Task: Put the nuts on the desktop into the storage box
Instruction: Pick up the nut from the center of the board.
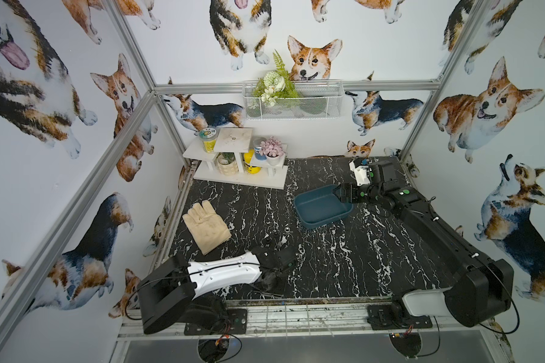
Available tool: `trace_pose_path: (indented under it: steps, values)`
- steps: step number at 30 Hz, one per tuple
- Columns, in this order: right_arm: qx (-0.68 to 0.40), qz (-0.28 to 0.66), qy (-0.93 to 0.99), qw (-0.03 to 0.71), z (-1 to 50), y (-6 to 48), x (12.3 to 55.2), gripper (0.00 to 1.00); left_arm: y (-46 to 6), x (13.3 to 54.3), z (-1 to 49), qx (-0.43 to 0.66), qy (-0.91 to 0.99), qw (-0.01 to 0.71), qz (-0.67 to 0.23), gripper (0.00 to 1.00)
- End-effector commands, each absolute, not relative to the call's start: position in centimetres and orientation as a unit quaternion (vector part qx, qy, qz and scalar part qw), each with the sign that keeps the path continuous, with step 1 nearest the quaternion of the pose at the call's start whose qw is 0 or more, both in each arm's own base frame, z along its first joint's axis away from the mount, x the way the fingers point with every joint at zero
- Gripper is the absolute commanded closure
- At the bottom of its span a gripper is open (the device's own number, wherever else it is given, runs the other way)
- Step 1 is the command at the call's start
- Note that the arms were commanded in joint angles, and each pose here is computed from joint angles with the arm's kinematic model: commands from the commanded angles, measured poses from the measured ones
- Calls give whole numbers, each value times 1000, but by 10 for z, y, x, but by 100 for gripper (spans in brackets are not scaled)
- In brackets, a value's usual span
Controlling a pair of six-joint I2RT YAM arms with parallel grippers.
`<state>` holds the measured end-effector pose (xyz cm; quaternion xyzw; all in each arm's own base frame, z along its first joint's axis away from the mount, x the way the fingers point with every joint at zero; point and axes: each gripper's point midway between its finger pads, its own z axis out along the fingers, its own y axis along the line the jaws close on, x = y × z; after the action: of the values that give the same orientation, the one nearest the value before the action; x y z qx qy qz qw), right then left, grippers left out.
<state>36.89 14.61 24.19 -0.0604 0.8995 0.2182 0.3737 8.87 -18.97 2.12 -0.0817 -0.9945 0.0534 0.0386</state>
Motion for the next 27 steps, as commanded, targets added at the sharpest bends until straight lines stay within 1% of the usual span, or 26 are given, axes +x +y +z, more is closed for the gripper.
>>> trace_pose_path:
  steps: [1,4,16,18,20,23,27]
  values:
    - [-62,216,898,377,243,145,368,11,-188,90,20,-82,-995,35,43,55]
    - [-62,217,898,377,243,146,368,12,-187,90,15,-82,-995,39,38,57]
    - [-63,217,897,380,245,145,367,12,-188,93,11,-85,-995,35,33,72]
    - [-63,219,897,380,244,146,368,12,-193,95,13,-91,-994,30,44,76]
    - [-67,225,896,376,242,149,366,12,-200,98,17,-102,-993,23,58,77]
    - [-92,233,890,381,236,159,360,12,-215,111,33,-125,-989,-2,80,80]
    - [-176,257,853,418,229,186,336,13,-227,128,50,-134,-984,-14,120,81]
